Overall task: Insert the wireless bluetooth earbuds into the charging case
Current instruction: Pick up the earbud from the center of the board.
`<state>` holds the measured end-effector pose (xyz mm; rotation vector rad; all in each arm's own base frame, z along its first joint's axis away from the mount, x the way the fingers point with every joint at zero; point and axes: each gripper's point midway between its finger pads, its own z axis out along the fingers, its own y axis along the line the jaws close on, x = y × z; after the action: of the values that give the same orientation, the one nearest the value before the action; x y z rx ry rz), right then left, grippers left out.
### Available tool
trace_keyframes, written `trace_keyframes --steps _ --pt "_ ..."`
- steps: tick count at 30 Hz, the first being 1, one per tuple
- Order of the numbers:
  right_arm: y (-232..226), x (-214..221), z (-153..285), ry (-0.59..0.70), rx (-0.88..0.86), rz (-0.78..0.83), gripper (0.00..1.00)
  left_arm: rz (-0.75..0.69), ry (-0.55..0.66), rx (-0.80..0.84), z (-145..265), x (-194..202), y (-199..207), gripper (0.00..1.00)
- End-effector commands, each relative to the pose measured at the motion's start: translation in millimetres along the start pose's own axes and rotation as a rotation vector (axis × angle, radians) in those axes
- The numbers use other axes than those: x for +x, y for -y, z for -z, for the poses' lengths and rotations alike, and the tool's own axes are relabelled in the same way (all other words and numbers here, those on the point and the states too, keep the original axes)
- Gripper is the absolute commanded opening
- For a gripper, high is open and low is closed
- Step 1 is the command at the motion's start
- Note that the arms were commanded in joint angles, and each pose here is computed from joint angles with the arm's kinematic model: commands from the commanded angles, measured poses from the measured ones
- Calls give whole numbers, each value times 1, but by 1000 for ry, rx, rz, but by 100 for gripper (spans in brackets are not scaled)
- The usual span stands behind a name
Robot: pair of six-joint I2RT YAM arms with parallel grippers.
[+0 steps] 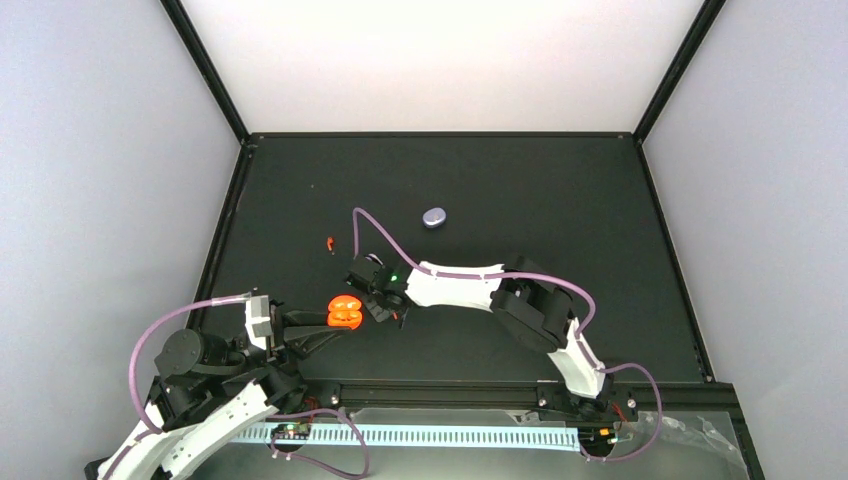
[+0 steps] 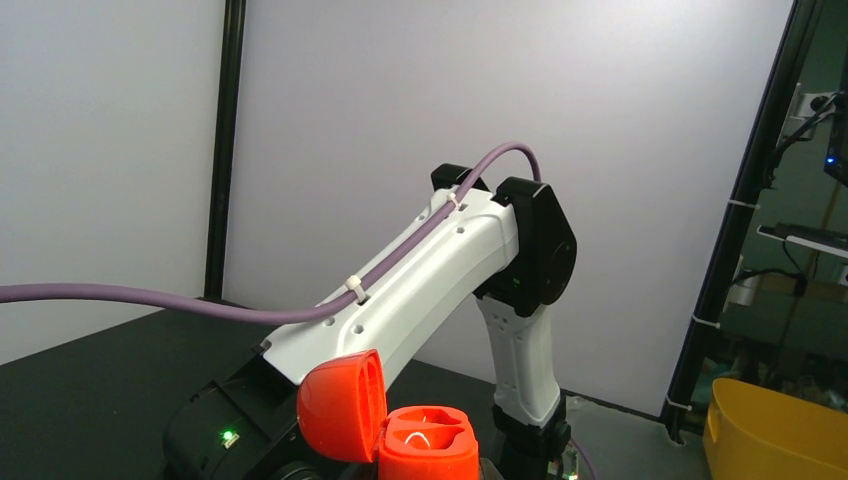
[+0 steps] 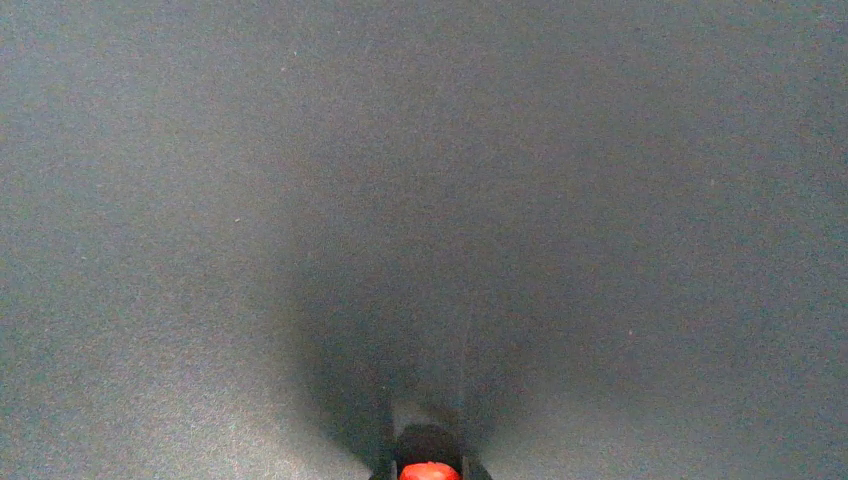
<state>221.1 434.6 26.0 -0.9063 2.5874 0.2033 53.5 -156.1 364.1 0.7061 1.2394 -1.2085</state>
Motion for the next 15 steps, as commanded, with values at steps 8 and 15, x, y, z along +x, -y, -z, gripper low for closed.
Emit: trace_keyframes --steps 8,15 --pt "8 2 15 35 16 -36 5 -14 85 10 17 -13 7 2" --pt "18 -14 43 122 34 -71 2 -17 88 7 16 -14 7 2"
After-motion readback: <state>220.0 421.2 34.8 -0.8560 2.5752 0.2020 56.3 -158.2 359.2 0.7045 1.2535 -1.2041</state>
